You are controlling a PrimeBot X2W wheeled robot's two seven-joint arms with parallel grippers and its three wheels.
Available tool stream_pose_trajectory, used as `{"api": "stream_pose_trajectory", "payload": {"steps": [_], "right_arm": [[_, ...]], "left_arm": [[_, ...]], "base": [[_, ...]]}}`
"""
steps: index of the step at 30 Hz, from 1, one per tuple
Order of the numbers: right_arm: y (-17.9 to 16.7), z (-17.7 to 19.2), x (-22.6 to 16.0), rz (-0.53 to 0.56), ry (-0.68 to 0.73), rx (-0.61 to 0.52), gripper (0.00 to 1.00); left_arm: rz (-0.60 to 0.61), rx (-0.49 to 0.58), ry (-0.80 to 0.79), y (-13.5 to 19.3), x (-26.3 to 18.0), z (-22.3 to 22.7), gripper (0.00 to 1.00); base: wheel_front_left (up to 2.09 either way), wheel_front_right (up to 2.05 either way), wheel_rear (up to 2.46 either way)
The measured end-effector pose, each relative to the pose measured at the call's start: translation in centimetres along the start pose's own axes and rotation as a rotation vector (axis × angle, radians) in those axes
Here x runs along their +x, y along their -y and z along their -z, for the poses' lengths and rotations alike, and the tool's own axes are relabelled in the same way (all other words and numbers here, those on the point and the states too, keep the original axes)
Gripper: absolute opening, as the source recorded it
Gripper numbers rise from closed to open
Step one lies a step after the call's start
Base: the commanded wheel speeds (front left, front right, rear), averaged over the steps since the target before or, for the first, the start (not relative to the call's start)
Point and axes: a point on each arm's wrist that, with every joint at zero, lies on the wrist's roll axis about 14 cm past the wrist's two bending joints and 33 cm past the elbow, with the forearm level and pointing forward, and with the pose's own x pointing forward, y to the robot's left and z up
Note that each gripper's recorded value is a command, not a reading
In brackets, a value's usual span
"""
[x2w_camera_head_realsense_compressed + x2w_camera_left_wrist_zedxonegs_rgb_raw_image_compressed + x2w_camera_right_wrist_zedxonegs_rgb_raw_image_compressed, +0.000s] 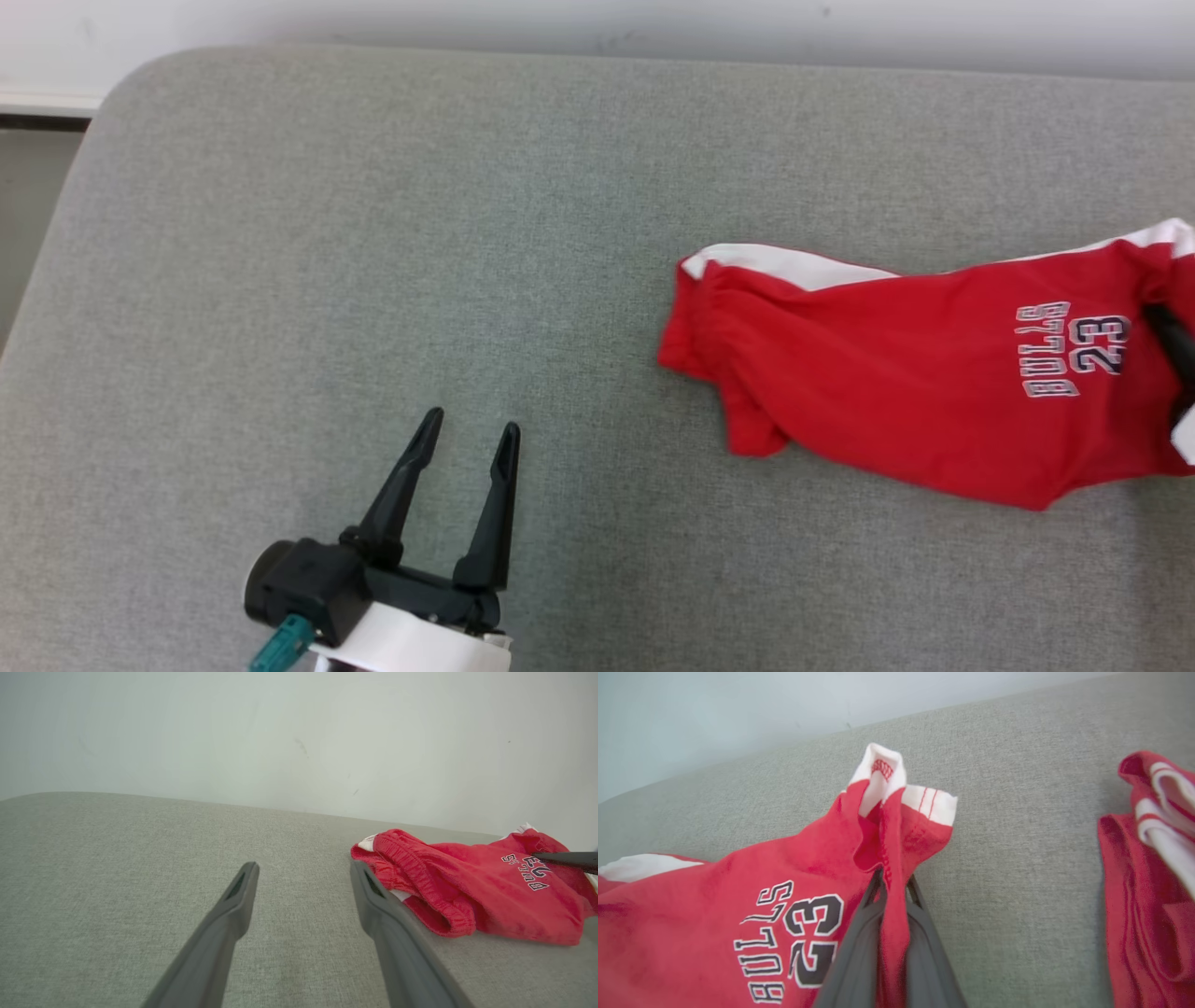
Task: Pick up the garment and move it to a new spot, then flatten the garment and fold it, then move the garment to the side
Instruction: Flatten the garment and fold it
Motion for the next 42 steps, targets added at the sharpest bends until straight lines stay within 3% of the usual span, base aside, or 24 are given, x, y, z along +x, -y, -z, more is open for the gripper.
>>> {"api": "stream_pose_trajectory", "payload": {"steps": [8,11,22,28,34,39,41,42], "right_arm": [[0.4,-3.2,-1.1,0.017,0.092,0.018,0.00],[-2.1,-4.1,-0.8,-0.041,0.104,0.015,0.00],[-14.0,-1.7,1.1,-0.257,0.006,-0.022,0.00],[-16.6,-0.4,2.4,-0.288,-0.020,-0.062,0.00],[-19.7,1.8,3.0,-0.382,-0.048,-0.032,0.00],[-20.4,2.5,3.3,-0.397,-0.037,-0.013,0.00],[-20.6,2.8,3.3,-0.412,-0.035,0.022,0.24],[-20.8,3.0,3.4,-0.418,-0.038,0.033,0.30]], "left_arm": [[0.008,-0.021,-0.005,0.6,-0.7,0.0,1.00],[0.001,-0.027,-0.006,0.5,-0.9,0.0,1.00],[-0.043,-0.059,-0.002,-0.1,-1.5,-0.3,1.00],[-0.054,-0.068,-0.004,-0.1,-1.8,-0.4,1.00],[-0.085,-0.062,-0.002,-0.8,-2.4,-0.6,1.00],[-0.086,-0.062,-0.004,-0.8,-2.6,-0.6,1.00],[-0.084,-0.062,-0.004,-0.7,-2.5,-0.6,1.00],[-0.083,-0.063,-0.005,-0.7,-2.5,-0.6,1.00]], "base": [[0.00,0.00,0.00],[0.00,0.00,0.00],[0.00,0.00,0.00],[0.00,0.00,0.00],[0.00,0.00,0.00],[0.00,0.00,0.00],[0.00,0.00,0.00],[0.00,0.00,0.00]]}}
